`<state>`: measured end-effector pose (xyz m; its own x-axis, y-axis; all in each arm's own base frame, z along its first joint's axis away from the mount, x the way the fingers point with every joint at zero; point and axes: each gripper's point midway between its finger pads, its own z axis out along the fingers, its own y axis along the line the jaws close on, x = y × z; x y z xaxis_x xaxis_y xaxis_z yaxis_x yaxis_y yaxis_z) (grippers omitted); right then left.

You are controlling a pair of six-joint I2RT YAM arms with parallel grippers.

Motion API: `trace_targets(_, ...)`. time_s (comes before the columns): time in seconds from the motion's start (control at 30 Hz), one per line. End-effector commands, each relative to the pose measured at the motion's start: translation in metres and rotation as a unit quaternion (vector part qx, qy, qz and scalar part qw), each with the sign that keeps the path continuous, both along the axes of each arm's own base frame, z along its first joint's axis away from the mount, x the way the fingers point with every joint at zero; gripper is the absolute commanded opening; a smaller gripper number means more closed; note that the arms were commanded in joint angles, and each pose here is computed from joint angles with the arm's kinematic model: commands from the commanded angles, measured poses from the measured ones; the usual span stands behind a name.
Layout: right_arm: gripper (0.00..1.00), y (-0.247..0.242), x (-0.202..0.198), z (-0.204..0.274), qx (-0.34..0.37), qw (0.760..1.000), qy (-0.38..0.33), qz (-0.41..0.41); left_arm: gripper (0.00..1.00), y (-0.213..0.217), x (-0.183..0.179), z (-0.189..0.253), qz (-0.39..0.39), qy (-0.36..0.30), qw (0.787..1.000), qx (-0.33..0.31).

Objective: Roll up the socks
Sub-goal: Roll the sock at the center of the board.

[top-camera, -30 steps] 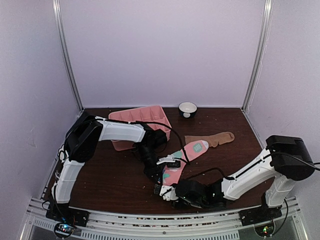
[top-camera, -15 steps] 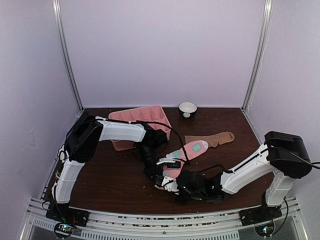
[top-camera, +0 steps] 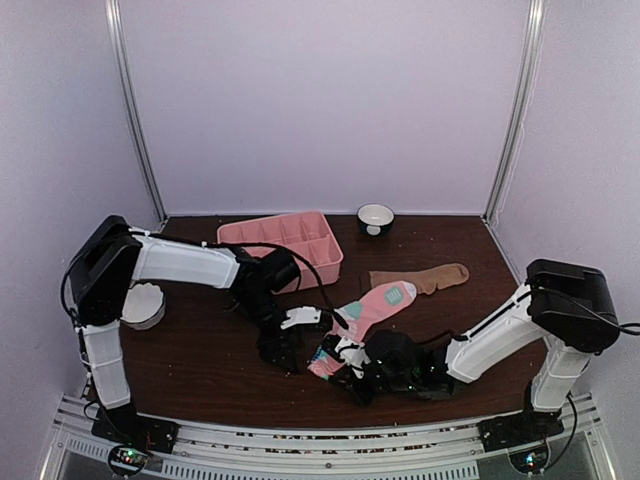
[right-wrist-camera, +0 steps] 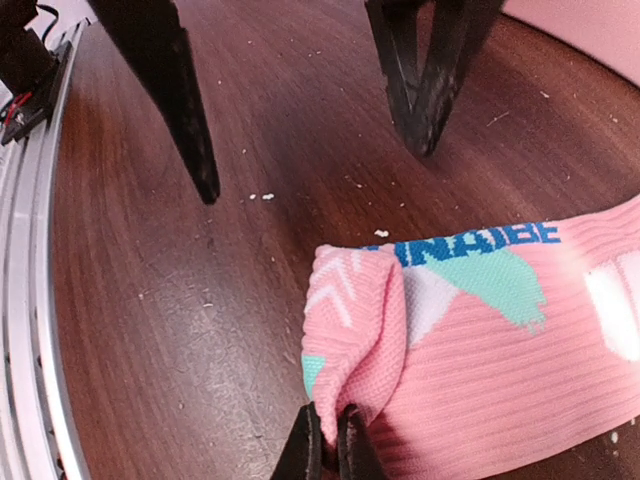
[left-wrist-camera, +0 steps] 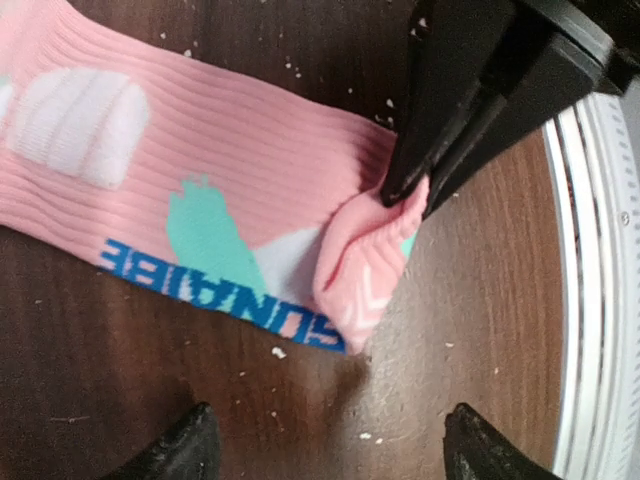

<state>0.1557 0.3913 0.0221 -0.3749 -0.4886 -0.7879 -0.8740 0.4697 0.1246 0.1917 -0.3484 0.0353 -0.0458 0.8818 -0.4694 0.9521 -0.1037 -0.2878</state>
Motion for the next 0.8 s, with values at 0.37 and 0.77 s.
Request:
trace_targets(0.37,0.00,-0.044,-0.022,-0.061,-0.014,0.973,0.228,-0.024,0.70,-0.032,-0.025,0.018,-0.160,-0.205,0.960,-0.100)
trace_targets(0.77,0.00,-0.047,-0.022,-0.068,-0.019,0.968,0.249,-0.032,0.47,-0.036,-0.021,-0.010,-0.176,-0.220,0.957,-0.064)
